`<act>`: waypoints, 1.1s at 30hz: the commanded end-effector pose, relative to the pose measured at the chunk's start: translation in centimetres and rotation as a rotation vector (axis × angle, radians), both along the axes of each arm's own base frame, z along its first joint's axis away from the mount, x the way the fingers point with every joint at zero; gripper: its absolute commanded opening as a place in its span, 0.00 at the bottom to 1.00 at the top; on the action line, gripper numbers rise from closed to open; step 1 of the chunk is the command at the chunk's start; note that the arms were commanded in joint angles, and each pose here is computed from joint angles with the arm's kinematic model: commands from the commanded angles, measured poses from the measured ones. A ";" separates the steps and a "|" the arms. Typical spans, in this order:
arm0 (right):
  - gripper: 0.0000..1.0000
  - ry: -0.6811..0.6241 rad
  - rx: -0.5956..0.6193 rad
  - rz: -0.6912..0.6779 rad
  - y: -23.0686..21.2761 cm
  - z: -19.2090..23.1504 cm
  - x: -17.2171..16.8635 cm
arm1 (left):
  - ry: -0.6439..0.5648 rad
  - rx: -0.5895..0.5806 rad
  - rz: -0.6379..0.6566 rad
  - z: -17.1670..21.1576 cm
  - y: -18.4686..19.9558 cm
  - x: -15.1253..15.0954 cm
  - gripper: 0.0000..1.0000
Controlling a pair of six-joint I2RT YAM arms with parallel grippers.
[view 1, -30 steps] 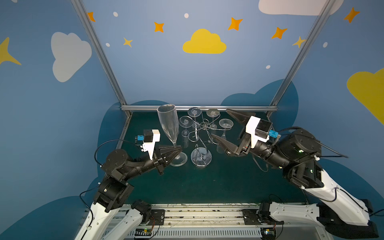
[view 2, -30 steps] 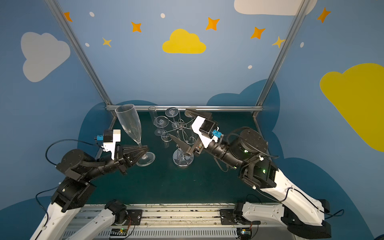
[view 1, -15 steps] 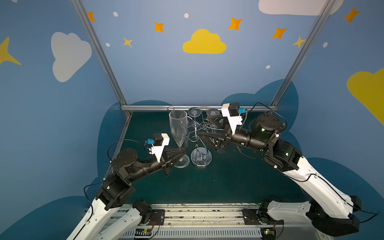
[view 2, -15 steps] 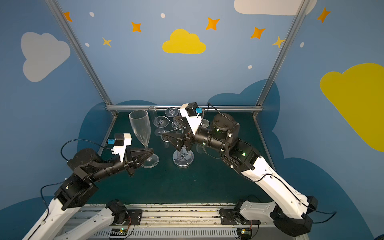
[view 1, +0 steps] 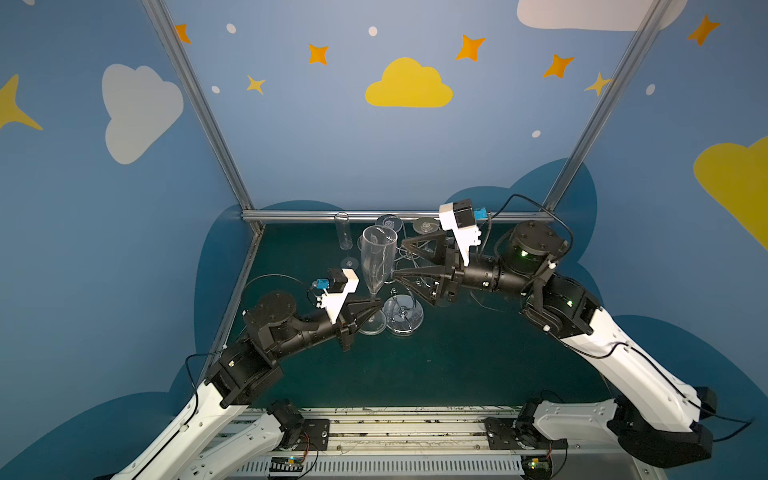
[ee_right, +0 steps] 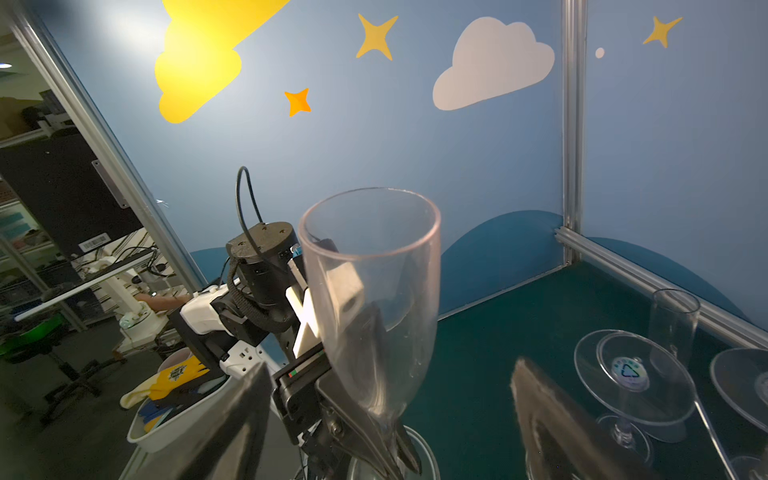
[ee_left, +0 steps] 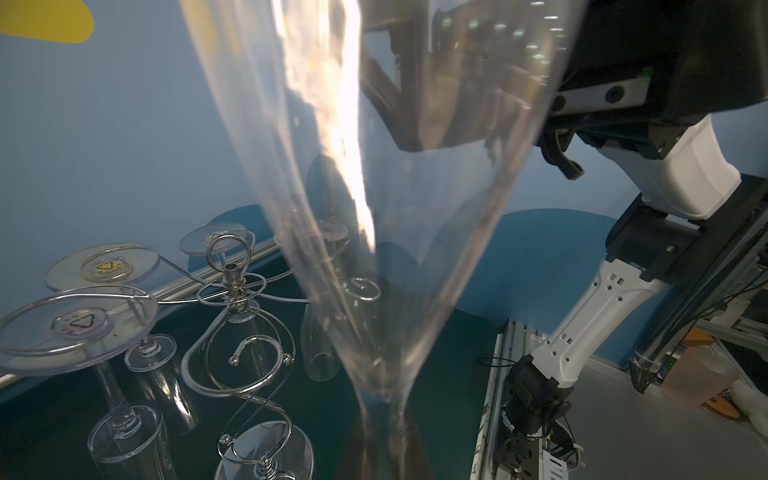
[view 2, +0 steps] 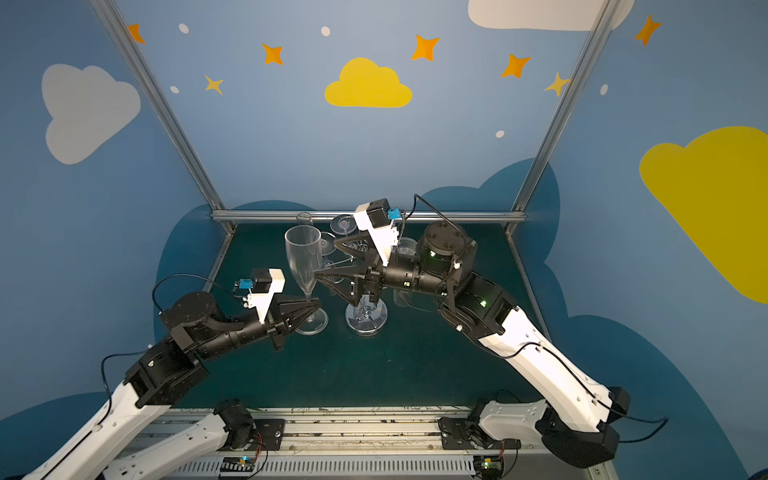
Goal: Take the wine glass off the wine glass rack
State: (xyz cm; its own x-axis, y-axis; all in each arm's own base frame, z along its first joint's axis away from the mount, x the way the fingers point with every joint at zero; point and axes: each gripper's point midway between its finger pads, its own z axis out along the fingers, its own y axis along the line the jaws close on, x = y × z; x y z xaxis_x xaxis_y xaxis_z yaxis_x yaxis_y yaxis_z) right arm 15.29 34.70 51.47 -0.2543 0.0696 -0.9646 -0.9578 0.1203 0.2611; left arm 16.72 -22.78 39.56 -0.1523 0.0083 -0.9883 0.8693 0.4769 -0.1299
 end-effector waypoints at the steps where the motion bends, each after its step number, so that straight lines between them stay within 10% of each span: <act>1: 0.89 0.017 0.040 0.034 0.4 1.2 -0.2 | -0.061 -0.024 -0.003 1.8 -0.2 -0.1 0.03; 20: 0.76 0.039 0.047 0.007 1.1 0.7 0.6 | -0.062 0.045 -0.028 0.9 -2.4 0.0 0.03; 33: 0.44 0.017 0.047 -0.028 0.1 0.5 0.5 | -0.061 0.051 -0.037 0.9 -3.2 0.1 0.03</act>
State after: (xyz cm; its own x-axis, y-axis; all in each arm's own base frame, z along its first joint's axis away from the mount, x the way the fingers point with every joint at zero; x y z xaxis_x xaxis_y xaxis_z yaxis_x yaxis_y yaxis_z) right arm 16.59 35.58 50.83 -0.2730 0.0878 -0.9580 -0.9473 0.1490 0.2836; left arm 17.11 -26.11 38.08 -0.1614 0.0992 -0.9819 0.8841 0.4566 -0.0992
